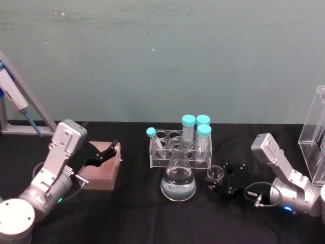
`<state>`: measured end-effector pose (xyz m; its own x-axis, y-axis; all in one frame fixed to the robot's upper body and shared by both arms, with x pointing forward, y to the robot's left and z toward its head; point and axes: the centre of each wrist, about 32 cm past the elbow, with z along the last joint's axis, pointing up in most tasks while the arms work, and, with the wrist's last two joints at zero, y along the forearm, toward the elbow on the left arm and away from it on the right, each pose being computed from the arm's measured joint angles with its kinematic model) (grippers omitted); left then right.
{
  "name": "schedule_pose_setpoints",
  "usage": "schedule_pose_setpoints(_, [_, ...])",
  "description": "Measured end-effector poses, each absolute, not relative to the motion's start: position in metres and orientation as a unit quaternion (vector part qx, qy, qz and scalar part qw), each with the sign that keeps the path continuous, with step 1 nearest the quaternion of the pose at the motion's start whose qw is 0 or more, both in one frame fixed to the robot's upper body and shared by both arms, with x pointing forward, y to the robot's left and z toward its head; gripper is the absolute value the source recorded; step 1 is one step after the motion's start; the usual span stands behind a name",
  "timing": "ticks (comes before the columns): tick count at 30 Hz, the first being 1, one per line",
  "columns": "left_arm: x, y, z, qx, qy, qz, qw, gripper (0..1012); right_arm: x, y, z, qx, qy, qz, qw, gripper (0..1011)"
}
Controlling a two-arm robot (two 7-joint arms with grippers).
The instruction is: Place the experimental apparatus aside using one hand.
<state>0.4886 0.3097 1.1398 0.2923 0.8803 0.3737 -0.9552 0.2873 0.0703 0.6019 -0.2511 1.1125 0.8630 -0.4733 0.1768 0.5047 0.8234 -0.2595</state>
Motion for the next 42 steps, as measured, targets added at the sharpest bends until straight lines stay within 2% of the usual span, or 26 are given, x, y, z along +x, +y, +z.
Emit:
schedule_pose_setpoints(16, [0.489,0.310,1.140,0.141,-0.132,0.580,0.791,1000,0.605,-0.261,1.119,-0.133,-0.047,-0.336,0.931,461])
schedule_pose_setpoints(28, [0.489,0.310,1.140,0.142,-0.132,0.580,0.791,1000,0.615,-0.265,1.127,-0.132,-0.048,-0.437,0.889,461])
schedule_pose_setpoints(42, [0.489,0.310,1.140,0.142,-0.132,0.580,0.791,1000,0.622,-0.264,1.129,-0.132,-0.046,-0.509,0.849,461])
